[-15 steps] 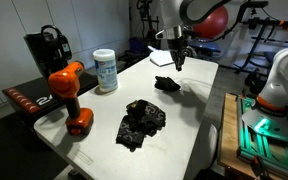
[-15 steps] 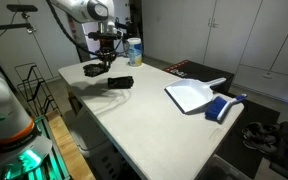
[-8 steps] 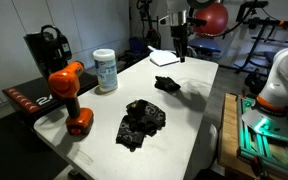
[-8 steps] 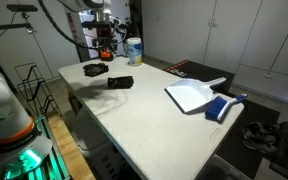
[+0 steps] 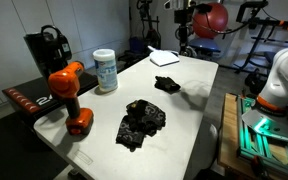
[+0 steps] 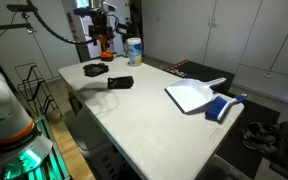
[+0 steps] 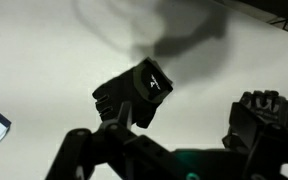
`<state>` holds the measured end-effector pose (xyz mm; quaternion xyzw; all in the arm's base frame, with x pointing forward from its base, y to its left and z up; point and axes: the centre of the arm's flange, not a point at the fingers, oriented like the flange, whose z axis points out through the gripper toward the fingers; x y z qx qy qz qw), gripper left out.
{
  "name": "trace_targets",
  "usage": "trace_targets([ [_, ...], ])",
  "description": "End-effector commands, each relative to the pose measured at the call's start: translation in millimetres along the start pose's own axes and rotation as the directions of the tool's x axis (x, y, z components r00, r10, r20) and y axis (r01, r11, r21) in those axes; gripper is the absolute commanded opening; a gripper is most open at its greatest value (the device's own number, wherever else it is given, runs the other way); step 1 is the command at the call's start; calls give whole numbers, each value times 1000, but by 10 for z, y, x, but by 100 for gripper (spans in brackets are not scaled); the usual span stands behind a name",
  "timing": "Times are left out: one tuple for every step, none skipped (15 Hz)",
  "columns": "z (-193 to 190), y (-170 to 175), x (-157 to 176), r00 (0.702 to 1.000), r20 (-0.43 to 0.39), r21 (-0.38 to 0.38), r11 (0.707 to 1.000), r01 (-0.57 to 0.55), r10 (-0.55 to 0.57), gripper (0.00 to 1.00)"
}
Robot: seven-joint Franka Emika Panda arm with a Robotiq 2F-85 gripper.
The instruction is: Push the strap of the gloves on the right down
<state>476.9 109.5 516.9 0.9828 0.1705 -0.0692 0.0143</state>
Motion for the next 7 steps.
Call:
trace_targets([
  [-25, -2, -4, 1000, -5, -1, 1000, -4, 4, 100],
  [-28, -2, -2, 1000, -6, -1, 1000, -3, 3, 100],
  [-23, -1, 1, 1000, -5, -1, 1000, -3, 3, 100],
  [-16, -1, 4, 1000, -3, -1, 1000, -3, 3, 100],
  [-15, 0, 5, 1000, -3, -1, 1000, -3, 3, 100],
  [-15, 0, 5, 1000, -3, -1, 1000, -3, 3, 100],
  [-15, 0, 5, 1000, -3, -1, 1000, -3, 3, 100],
])
